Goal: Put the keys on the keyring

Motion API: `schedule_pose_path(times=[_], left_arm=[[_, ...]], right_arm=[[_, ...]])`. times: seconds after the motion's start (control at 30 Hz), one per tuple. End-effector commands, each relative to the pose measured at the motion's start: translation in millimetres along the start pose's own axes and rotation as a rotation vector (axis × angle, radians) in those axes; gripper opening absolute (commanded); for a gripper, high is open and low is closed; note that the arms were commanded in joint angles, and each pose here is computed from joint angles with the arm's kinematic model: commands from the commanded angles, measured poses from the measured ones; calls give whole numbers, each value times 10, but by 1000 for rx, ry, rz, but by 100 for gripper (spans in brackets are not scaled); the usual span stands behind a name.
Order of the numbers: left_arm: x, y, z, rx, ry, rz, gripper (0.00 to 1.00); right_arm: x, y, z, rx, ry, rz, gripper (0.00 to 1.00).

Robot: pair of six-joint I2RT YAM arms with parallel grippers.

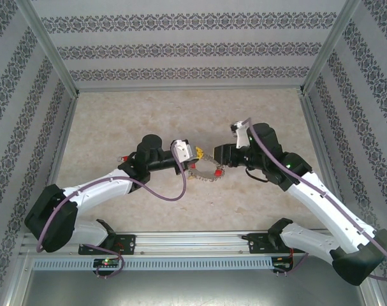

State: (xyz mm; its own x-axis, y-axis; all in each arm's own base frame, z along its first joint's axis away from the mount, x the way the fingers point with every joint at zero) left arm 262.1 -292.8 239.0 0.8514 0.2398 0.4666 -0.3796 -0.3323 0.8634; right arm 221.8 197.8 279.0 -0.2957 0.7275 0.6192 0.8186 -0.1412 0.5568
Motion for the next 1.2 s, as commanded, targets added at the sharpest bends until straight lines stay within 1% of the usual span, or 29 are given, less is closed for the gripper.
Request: schedule_pose_path(times=[0.0,0.03,0.1,0.2,0.3,0.4,0.53,0.57,0.6,0.73,0.77,0.9,0.97,1.03,1.07,1.13,1.17], left_arm=[[-17,312,-83,-111,-94,42,0],[-32,331,-98,-119,-110,49,0],[-50,354,-117,-130,-131,57,0],[-48,385,-151,-143,-137,62,0],[-23,453,-178,-167,-129,64,0],[-7,476,-176,-178,-125,60,0],[17,485,-159,-183,-118,61,0],[16,479,-152,-182,-120,59,0],[21,482,-145,-185,-120,60,0],[62,533,-121,-211,-114,53,0],[72,542,-113,-217,-111,49,0],[199,564,-83,-226,-44,16,0],[284,557,-59,-224,7,-10,0],[366,560,-42,-236,54,-34,0],[393,555,-31,-239,71,-45,0],[455,583,-23,-260,102,-63,0],[474,601,-19,-273,107,-66,0]], right_arm=[[84,-237,32,109,115,-488,50],[68,-268,31,108,130,-559,52],[2,-257,34,88,124,-606,54],[-98,-209,22,107,138,-569,54],[-65,-339,46,175,224,-565,52],[23,-462,78,216,317,-553,52],[62,-558,113,249,357,-540,51],[54,-567,124,257,354,-534,49],[24,-568,146,260,334,-532,45],[-61,-555,243,252,259,-547,24],[-67,-537,261,238,241,-551,18],[-9,-522,304,148,193,-621,2],[51,-545,333,77,166,-674,0],[93,-500,346,-30,104,-701,0],[107,-455,343,-88,78,-688,0],[90,-361,333,-222,24,-601,0],[107,-366,340,-254,47,-567,0]])
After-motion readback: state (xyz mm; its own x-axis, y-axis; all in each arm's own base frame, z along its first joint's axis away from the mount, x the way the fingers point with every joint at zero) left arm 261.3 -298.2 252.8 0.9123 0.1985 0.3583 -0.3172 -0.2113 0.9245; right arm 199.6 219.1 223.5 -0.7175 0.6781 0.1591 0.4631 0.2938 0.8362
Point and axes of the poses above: each hand's point on the last joint's axis, 136 mm out from that joint toward the fingers, its own z axis out along the fingers, its own x axis along the line the jaws close on, y = z × x, the point moved 3 cm from there along -z, back along the fingers, and after that the axes turned 12 degrees about z, right-handed, at the moved point
